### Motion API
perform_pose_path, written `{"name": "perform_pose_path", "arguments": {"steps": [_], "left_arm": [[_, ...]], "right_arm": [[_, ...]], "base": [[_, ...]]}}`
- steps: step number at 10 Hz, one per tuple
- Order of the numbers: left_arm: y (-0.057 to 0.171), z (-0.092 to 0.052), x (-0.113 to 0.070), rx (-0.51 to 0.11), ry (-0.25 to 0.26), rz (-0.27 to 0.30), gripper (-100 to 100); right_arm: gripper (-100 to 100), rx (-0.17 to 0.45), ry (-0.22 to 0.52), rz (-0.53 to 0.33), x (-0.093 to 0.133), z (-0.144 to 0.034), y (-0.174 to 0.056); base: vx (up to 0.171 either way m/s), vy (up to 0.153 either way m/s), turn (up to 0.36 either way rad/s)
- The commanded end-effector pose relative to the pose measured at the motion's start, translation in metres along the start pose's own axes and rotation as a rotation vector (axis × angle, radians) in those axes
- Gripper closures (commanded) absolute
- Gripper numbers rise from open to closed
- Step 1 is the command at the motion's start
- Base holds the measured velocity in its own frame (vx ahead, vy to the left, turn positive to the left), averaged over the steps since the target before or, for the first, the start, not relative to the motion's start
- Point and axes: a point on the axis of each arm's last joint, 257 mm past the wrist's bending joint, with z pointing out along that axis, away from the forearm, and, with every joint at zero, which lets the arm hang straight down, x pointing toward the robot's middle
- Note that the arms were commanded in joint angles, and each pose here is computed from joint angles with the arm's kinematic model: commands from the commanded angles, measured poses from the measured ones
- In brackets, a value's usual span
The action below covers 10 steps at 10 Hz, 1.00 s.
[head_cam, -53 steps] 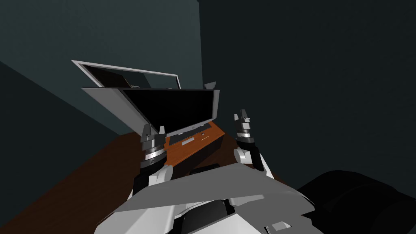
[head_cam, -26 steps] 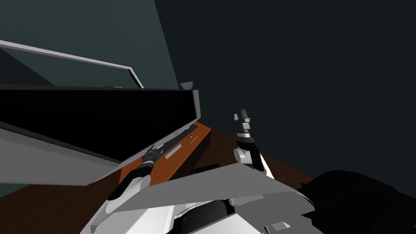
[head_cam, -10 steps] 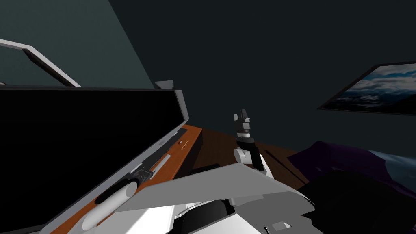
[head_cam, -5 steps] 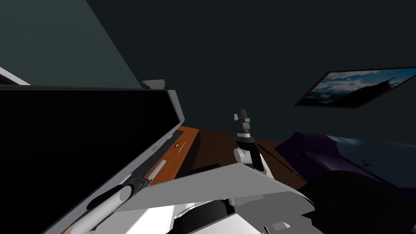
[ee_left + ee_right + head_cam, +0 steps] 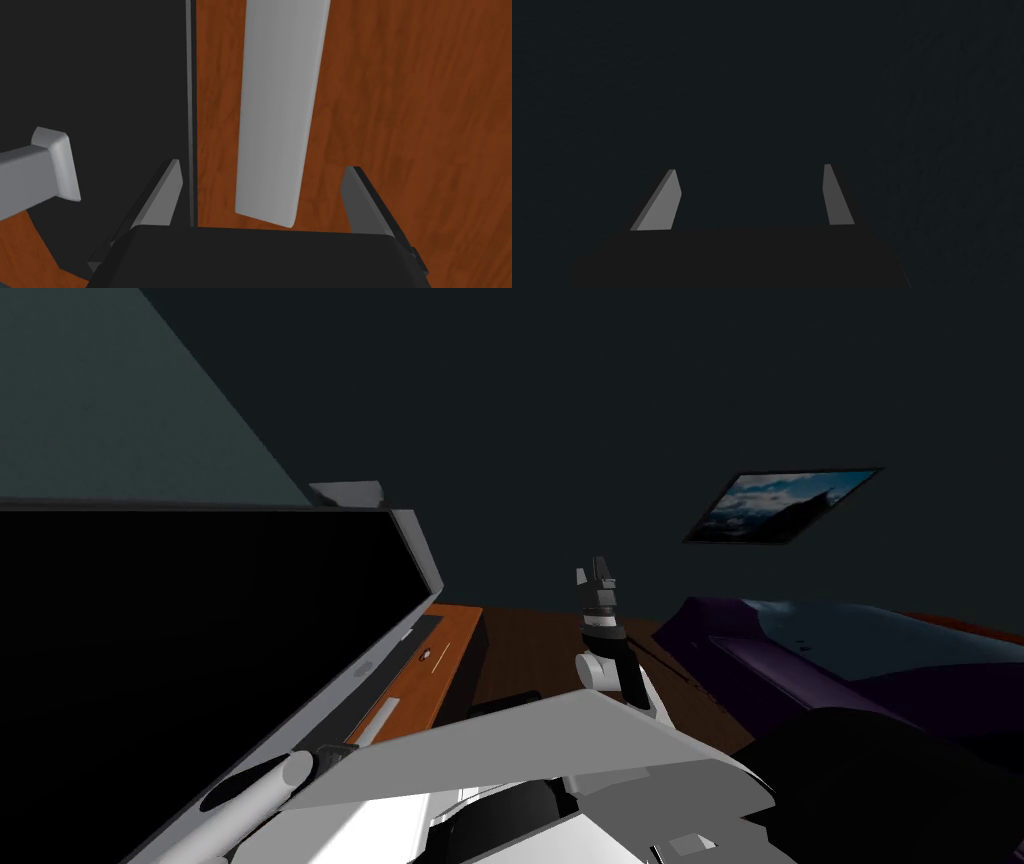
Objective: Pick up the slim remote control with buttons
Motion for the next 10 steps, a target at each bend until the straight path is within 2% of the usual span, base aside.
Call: {"name": "perform_pose_path", "arguments": {"steps": [1,2,3,5,6,10], "left_arm": [[0.007,0.001,-0.015,-0.036,-0.038,-0.028,-100],[0.012,0.002,-0.028,-0.068,-0.072,-0.062,-100],[0.013,0.002,-0.028,-0.073,-0.074,-0.062,-100],[0.023,0.002,-0.050,-0.133,-0.138,-0.120,-100],[0.025,0.002,-0.051,-0.138,-0.141,-0.120,-100],[0.044,-0.003,-0.082,-0.235,-0.242,-0.201,-100]], "right_arm": [[0,0.000,0.000,0.000,0.000,0.000,0.000],[0,0.000,0.000,0.000,0.000,0.000,0.000],[0,0.000,0.000,0.000,0.000,0.000,0.000],[0,0.000,0.000,0.000,0.000,0.000,0.000],[0,0.000,0.000,0.000,0.000,0.000,0.000],[0,0.000,0.000,0.000,0.000,0.000,0.000]], "base": [[0.002,0.061,-0.135],[0.003,0.048,-0.197],[0.001,0.034,-0.121],[-0.002,0.039,-0.262],[-0.005,0.053,-0.094],[0.004,0.051,-0.229]]}}
